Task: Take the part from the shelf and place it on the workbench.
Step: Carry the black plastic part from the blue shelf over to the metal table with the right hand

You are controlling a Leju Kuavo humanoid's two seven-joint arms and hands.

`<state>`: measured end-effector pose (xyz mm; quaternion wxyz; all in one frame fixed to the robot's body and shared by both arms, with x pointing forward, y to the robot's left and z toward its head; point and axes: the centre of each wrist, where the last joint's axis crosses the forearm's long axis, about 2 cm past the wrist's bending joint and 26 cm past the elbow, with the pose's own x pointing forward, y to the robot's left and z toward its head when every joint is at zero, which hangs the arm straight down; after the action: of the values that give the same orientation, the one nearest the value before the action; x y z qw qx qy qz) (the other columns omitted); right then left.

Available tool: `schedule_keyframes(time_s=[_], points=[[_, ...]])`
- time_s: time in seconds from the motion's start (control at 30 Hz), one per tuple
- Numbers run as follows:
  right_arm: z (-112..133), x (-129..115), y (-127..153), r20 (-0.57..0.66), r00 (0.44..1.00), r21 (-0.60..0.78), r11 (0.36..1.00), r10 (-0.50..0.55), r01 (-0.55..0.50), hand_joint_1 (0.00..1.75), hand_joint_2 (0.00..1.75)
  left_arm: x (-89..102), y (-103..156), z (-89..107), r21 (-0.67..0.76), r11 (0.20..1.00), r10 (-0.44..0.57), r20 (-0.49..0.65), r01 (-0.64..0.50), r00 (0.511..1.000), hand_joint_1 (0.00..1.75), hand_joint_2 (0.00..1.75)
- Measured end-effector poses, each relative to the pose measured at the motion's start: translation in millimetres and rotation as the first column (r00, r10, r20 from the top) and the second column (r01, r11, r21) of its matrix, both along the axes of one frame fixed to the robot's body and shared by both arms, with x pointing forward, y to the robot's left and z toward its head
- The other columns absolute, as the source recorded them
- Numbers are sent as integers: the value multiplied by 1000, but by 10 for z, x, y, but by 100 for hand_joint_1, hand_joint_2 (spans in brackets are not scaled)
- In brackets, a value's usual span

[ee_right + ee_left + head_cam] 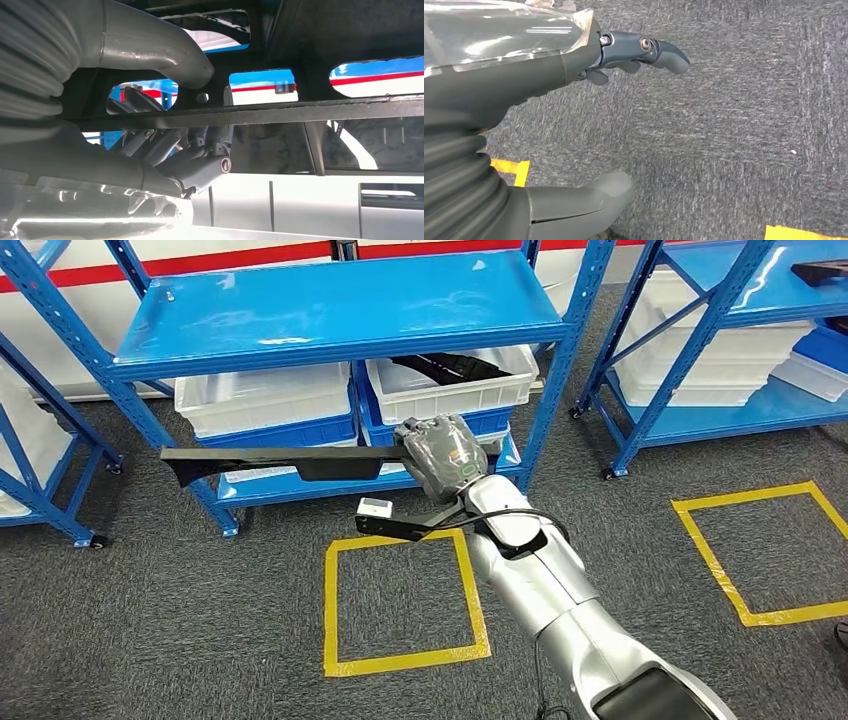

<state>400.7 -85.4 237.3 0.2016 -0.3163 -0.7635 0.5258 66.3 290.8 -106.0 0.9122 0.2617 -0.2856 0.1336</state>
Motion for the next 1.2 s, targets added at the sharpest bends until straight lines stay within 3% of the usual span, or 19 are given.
schedule_keyframes(time_s=[0.8, 1.2], points=[[49, -29, 106, 5, 1000, 14, 1000, 9, -9, 171, 175, -13, 50, -3, -2, 1000, 19, 2, -19, 1000, 0, 175], [131, -92, 317, 15, 998, 41, 998, 56, -57, 171, 175, -41, 121, -5, 12, 998, 61, -22, -61, 998, 0, 175]])
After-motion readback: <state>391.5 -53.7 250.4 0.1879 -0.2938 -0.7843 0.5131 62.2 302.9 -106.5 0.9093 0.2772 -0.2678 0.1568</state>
